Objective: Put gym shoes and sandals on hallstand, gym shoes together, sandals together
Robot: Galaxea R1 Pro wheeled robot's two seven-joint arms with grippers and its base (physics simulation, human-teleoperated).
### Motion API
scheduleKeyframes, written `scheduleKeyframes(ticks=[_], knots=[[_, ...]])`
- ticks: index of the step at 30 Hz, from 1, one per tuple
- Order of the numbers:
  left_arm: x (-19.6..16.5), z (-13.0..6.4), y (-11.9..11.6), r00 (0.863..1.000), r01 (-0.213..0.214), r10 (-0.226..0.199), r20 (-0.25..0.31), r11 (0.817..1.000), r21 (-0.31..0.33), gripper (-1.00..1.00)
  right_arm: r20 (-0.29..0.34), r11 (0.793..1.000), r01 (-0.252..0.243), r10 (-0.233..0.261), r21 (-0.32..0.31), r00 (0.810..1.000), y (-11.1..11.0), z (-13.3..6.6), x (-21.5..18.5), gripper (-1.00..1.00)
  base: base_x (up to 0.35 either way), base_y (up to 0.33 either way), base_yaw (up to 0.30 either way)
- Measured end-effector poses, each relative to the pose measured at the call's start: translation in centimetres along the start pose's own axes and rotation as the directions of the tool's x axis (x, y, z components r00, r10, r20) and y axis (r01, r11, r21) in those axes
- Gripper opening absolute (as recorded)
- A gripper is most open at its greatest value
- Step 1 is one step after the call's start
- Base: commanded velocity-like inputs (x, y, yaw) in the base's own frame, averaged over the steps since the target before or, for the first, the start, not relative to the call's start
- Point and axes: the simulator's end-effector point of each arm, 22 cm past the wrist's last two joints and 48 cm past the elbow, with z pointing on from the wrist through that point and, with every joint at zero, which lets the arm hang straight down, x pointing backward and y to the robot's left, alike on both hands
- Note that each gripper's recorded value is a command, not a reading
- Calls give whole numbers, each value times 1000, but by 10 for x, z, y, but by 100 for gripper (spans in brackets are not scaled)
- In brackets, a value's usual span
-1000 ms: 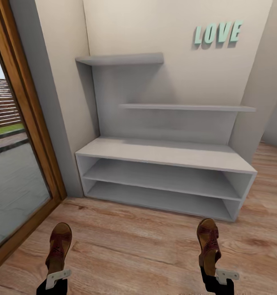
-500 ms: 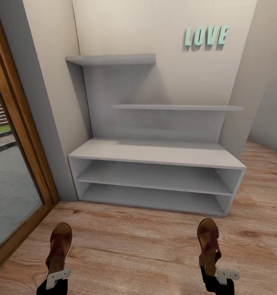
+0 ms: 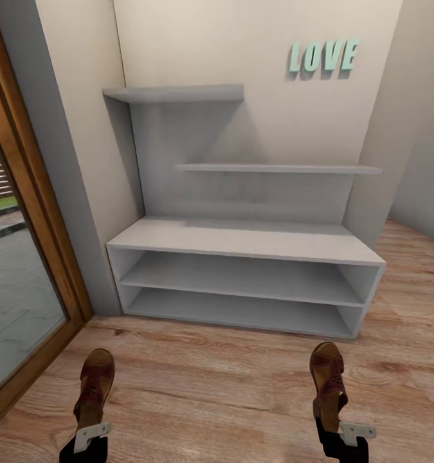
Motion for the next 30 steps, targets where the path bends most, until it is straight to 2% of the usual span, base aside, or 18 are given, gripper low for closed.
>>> scheduleKeyframes(ticks=[3, 4, 5, 11, 14, 20, 25, 30], knots=[[-5, 2, -6, 1000, -1, 1, 4, 1000, 8, -100, 0, 1000, 0, 0, 2, 1000, -1, 0, 0, -100, 0, 0, -17], [-7, 4, -24, 1000, -19, 20, -6, 999, 39, -100, 1, 1000, 1, -1, 5, 1000, -3, 0, -1, -100, 0, 0, -85], [-7, 5, -27, 1000, -17, 17, -13, 999, 42, -100, 2, 1000, 2, -2, 7, 1000, -5, 0, -1, -100, 0, 0, -147], [-31, 22, -68, 994, -30, 41, -103, 994, 101, -100, 7, 999, 24, -24, 31, 1000, -29, 0, -5, -100, 0, 0, -216], [-54, 31, -93, 989, -34, 52, -135, 991, 133, -100, 8, 998, 36, -36, 44, 999, -42, 0, -8, -100, 0, 0, -252], [-101, 42, -125, 987, -21, 47, -151, 986, 166, -100, 11, 997, 46, -46, 54, 999, -51, -1, -11, -100, 0, 0, -261], [-152, 44, -167, 980, -5, 47, -194, 978, 209, -100, 14, 997, 43, -44, 65, 999, -58, -1, -13, -100, 0, 0, -279], [-185, 44, -181, 977, -5, 51, -208, 976, 216, -100, 18, 997, 26, -27, 77, 999, -62, -2, -14, -100, 0, 0, -288]])
